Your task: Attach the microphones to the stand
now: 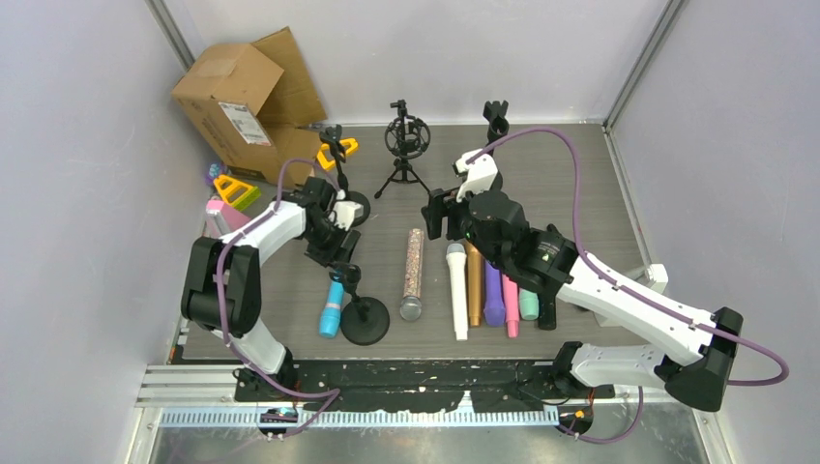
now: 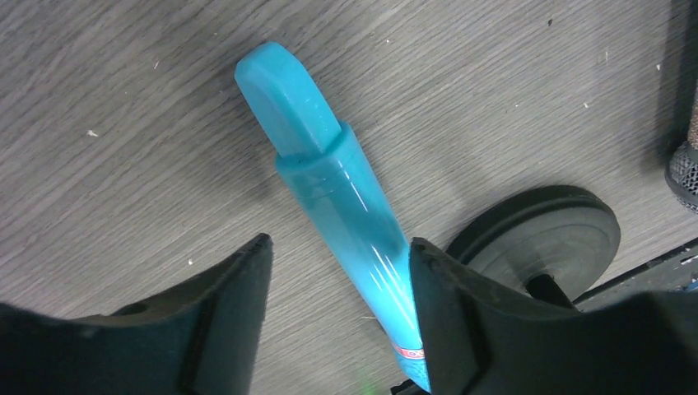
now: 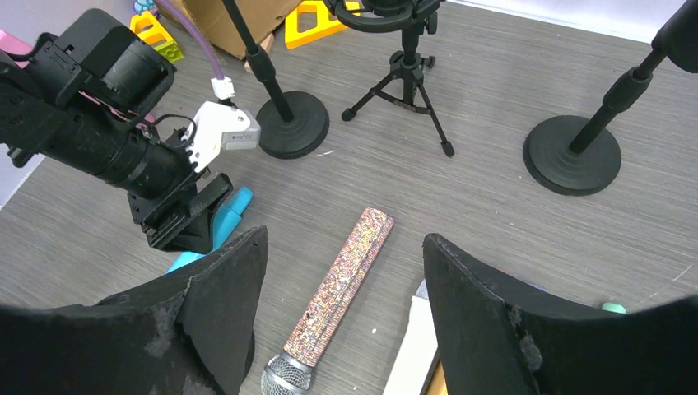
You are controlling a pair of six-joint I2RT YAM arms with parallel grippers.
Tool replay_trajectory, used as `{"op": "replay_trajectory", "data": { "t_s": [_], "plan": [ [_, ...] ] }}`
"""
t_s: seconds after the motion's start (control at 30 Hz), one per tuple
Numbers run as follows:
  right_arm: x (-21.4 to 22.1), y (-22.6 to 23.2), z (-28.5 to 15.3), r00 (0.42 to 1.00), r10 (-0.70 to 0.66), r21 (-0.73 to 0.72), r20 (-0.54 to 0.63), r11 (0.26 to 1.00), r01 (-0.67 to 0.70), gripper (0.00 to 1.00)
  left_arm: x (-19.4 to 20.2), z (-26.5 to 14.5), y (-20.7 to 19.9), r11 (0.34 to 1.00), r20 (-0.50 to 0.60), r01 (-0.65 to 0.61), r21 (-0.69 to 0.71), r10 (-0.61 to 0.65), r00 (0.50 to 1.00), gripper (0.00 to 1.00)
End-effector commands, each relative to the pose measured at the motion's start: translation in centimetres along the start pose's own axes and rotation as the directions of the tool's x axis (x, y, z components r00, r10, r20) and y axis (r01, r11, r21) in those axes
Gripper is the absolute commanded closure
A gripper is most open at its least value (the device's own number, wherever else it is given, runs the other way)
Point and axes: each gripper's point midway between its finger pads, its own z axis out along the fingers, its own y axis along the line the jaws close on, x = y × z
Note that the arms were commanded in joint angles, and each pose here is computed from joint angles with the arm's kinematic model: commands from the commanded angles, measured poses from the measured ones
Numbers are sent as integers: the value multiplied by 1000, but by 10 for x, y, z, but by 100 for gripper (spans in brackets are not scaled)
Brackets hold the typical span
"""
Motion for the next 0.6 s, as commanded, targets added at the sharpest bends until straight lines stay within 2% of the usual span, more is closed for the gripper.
{"op": "replay_trajectory", "data": {
  "t_s": [0.0,0.2,0.43,0.47,0.57],
  "plan": [
    [-32,4,-6,994,34,-23,102,999,-31,26,-2,4,4,997,-9,-58,-48,57,998,42],
    [-31,4,-10,990,60,-43,126,998,-55,26,9,7,11,982,-105,-141,-126,128,986,49],
    [-33,-2,-19,985,65,-49,160,997,-58,26,17,7,9,978,-168,-146,-151,120,978,45],
    [-34,-4,-22,984,65,-49,167,997,-58,26,16,7,9,977,-169,-147,-154,120,978,47],
    [-36,-7,-25,980,65,-51,186,997,-56,26,18,8,1,984,-170,-136,-117,115,979,75]
  ]
}}
